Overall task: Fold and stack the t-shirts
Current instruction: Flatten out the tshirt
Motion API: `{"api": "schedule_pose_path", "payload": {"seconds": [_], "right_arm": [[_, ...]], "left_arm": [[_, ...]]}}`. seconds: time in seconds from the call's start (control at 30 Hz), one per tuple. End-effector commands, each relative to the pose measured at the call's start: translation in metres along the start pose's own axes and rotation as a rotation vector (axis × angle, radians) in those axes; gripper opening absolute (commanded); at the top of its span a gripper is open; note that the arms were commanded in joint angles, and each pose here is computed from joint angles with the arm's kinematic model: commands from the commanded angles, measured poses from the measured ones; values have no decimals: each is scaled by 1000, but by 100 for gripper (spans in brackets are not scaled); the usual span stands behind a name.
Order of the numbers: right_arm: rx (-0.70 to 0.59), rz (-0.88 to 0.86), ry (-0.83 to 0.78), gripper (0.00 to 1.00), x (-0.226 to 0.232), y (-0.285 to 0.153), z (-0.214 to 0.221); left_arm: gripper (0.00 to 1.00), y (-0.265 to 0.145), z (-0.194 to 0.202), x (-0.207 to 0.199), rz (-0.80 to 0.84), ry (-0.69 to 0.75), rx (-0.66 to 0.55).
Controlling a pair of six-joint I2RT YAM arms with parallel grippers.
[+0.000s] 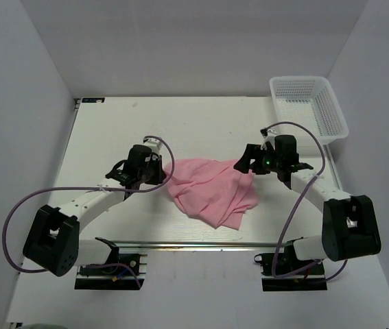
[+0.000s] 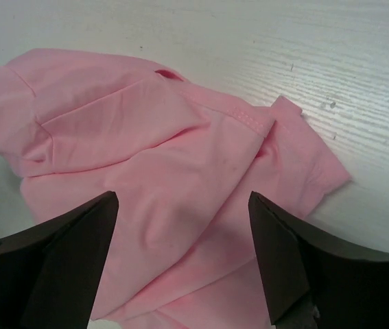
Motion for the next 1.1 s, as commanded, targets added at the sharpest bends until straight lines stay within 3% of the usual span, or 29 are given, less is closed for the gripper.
{"api": "schedule_pose_path", "payload": {"seconds": [0.0, 0.33, 0.63, 0.67, 0.77, 0.8, 0.83, 0.87, 1.07], "right_arm": [[-136, -5, -56, 83, 12, -8, -37], [-66, 54, -26, 83, -2, 12, -31], [46, 29, 6, 70, -4, 45, -18], [68, 37, 14, 68, -6, 51, -15], [89, 31, 14, 41, -5, 58, -12], [91, 20, 4, 19, -1, 60, -12], [87, 21, 6, 7, 0, 60, -12], [84, 20, 2, 0, 2, 60, -12], [-78, 30, -70, 0, 21, 35, -42]], "left_arm": [[0, -8, -28, -14, 77, -9, -122], [0, 3, -16, -8, 53, -3, -80], [0, 5, -14, -4, 27, -5, -70], [0, 5, -14, -4, 26, -5, -70], [0, 4, -18, -5, 21, -5, -81], [0, 4, -18, -5, 21, -5, -81], [0, 4, -18, -5, 21, -5, -81], [0, 4, -16, -4, 17, -6, -71], [0, -6, -35, -9, 17, 8, -133]]}}
Point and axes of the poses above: each gripper's point midway between its finger pads, its own y axis out along the fingers, its own x axis along the line the jaws close on, z = x × y, the point moved 7 cm from there along -y, back along the fingers, and after that the axes turned 1 degree about -y, right-handed, at the moved point
